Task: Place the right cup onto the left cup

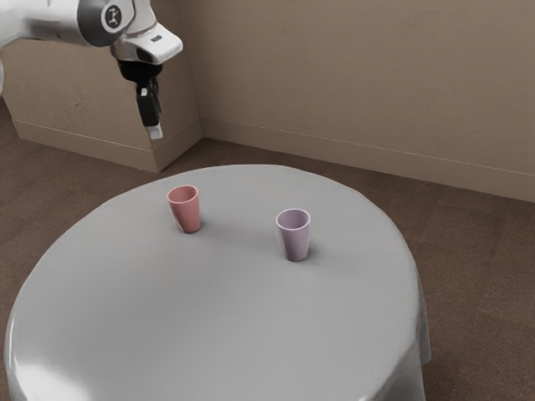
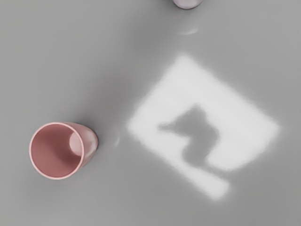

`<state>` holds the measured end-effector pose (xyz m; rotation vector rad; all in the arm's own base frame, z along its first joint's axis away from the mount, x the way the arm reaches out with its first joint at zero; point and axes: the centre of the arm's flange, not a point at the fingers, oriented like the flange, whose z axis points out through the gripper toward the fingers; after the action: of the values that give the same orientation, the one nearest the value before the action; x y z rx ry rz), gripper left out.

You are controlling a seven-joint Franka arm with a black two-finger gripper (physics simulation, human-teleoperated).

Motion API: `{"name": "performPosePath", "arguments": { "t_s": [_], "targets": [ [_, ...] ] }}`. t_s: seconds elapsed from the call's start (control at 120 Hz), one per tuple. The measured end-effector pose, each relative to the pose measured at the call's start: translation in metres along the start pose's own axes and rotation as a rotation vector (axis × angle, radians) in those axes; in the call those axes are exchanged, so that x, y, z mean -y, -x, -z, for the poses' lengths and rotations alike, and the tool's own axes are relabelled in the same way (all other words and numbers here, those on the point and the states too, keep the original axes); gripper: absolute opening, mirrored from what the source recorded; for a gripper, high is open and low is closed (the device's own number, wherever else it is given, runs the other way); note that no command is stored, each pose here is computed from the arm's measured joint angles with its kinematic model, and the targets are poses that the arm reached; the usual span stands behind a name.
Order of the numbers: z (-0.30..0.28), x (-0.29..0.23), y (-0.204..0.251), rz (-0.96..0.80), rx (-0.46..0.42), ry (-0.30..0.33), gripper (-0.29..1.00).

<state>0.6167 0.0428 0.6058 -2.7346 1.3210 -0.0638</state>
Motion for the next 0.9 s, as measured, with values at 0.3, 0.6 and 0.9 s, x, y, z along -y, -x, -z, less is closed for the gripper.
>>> {"name": "performPosePath", "arguments": {
  "t_s": [0.3,0.6,0.9],
  "targets": [
    [-0.046,-0.027,-0.077,-0.127,0.013,0.021,0.7],
    [-0.118,-0.037,-0.155,-0.222,0.028,0.006,0.7],
    [-0.182,-0.024,-0.199,-0.274,0.021,-0.012,0.7]
  ]
}}
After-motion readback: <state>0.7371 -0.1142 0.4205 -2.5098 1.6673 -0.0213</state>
